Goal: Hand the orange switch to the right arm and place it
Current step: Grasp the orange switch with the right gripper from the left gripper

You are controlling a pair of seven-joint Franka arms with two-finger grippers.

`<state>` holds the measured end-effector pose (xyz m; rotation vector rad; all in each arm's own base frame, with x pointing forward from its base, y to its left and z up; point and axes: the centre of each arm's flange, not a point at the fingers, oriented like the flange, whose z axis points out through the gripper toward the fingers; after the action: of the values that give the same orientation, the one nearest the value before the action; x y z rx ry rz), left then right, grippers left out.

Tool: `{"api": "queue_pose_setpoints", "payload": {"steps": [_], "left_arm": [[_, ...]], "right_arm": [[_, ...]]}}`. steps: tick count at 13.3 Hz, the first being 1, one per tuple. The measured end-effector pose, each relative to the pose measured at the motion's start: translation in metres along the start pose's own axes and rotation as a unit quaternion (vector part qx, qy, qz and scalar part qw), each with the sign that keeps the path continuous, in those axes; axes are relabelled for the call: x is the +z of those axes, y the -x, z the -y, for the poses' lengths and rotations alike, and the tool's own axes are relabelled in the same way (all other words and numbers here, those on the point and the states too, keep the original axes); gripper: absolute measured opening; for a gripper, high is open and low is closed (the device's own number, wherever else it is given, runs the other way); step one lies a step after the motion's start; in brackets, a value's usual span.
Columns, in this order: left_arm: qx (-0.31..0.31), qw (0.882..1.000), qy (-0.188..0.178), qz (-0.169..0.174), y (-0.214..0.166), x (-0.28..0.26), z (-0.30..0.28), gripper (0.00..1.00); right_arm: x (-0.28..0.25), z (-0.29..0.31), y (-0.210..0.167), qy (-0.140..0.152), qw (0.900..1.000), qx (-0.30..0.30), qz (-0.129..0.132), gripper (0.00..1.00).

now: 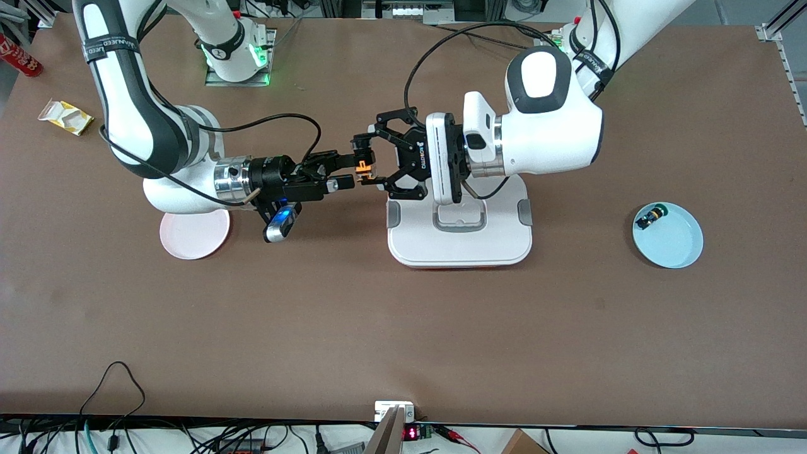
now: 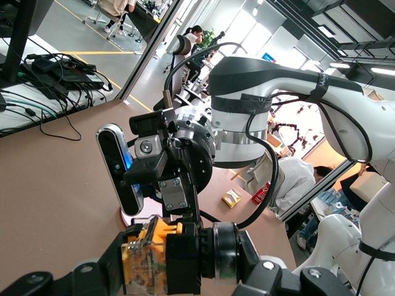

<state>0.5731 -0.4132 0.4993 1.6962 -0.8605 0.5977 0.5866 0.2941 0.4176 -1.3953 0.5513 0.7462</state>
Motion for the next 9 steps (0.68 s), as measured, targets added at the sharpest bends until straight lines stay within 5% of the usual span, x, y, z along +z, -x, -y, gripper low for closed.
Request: {"api": "queue_pose_setpoints", "payload": {"steps": [9], "left_arm": [[0.000,1.000,0.000,0.000,0.0000,-0.0001,0.0001,0.73]], "right_arm": [[0.0085,0.0019,0.0043,-0.017,1.000,0.003,0.013,1.00]]}}
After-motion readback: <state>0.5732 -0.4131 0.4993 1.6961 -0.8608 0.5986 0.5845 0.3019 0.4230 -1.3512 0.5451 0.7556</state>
